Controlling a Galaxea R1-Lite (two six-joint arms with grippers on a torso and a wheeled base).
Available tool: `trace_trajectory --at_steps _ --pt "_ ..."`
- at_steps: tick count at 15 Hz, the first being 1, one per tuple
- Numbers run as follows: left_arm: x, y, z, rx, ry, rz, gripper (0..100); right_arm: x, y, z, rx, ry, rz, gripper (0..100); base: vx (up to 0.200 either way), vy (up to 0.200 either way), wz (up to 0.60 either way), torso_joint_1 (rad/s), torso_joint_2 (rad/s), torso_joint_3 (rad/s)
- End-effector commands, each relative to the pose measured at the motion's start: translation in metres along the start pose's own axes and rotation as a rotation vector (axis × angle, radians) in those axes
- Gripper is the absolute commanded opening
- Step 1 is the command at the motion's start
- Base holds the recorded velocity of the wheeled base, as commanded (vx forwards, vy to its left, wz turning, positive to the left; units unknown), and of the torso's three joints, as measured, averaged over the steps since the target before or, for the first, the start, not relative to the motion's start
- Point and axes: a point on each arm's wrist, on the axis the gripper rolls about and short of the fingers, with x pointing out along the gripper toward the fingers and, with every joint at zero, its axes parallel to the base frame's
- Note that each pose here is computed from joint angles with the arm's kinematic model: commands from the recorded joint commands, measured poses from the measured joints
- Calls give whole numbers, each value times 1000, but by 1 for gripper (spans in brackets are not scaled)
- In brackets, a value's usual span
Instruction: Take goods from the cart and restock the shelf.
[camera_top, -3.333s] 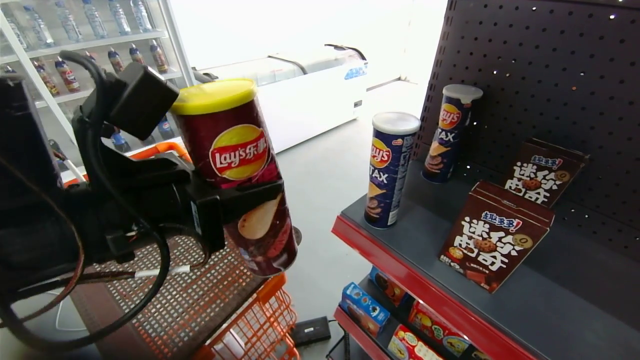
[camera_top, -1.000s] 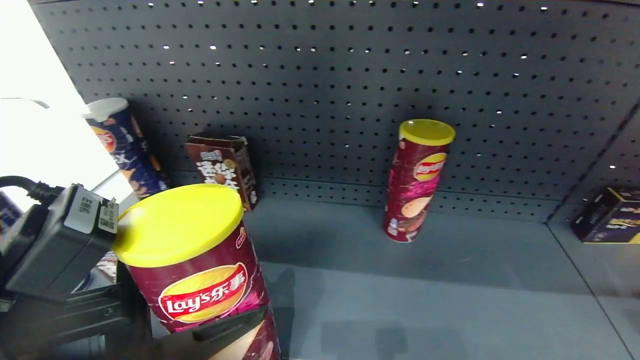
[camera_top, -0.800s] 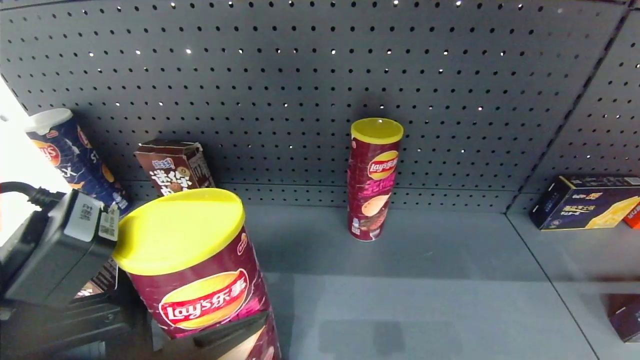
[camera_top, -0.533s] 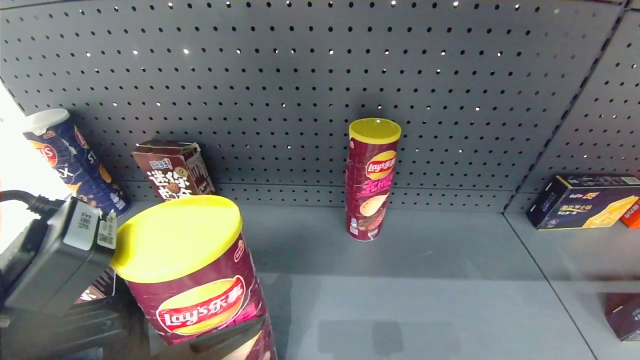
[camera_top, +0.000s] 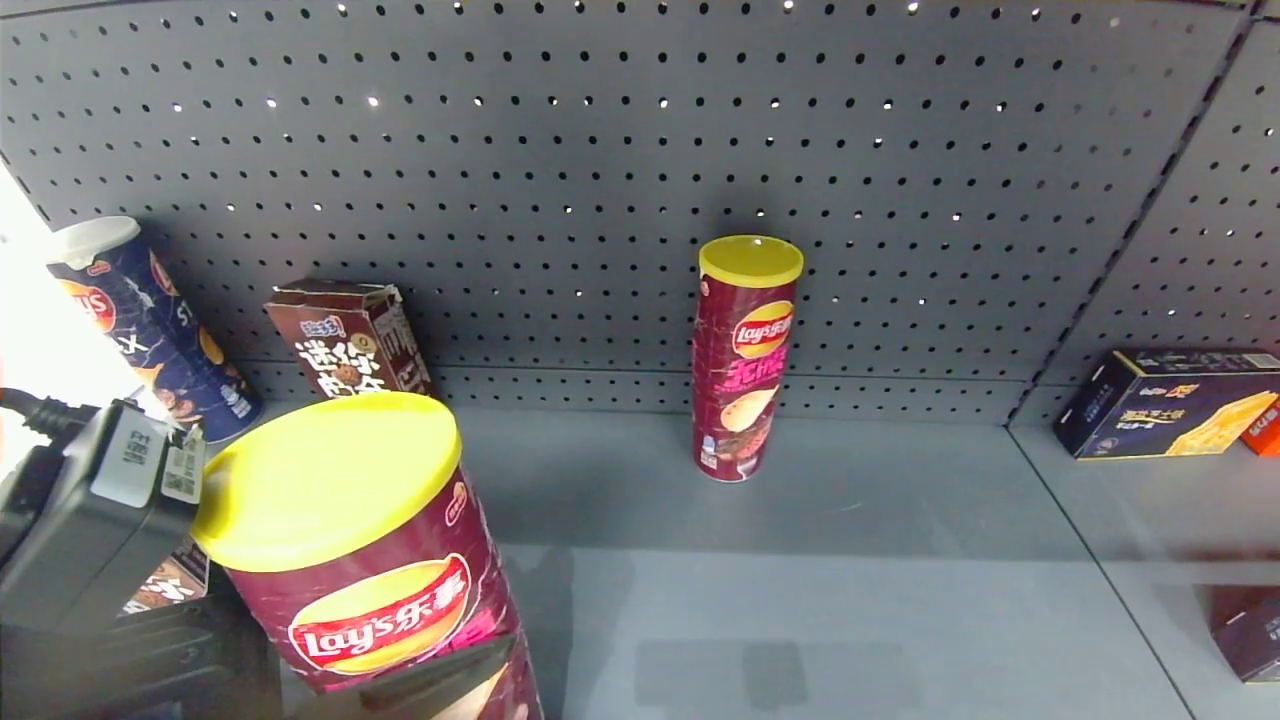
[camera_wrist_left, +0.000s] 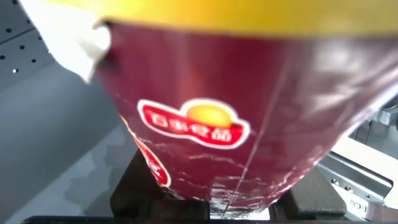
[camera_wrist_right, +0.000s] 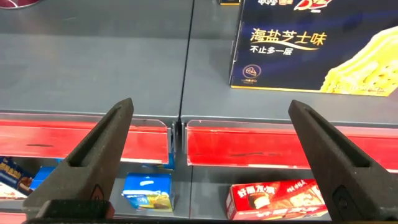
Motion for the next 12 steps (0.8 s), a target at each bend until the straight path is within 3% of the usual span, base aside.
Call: trace_trajectory --at_steps 1,8,9,10,12 --pt "0 0 -1 -2 3 1 0 0 0 0 -1 0 0 100 0 0 0 0 0 0" --pt "0 0 -2 -5 6 2 0 0 0 0 -22 -2 8 100 0 0 0 0 0 0" --pt "-1 0 -4 -6 10 3 0 -6 0 31 -76 -80 7 100 0 0 0 0 0 0" --pt "-1 0 -6 -7 16 2 0 9 0 105 -27 -37 13 100 0 0 0 0 0 0" --pt "-2 -1 -10 -9 24 0 0 5 0 144 -35 -109 77 100 0 0 0 0 0 0"
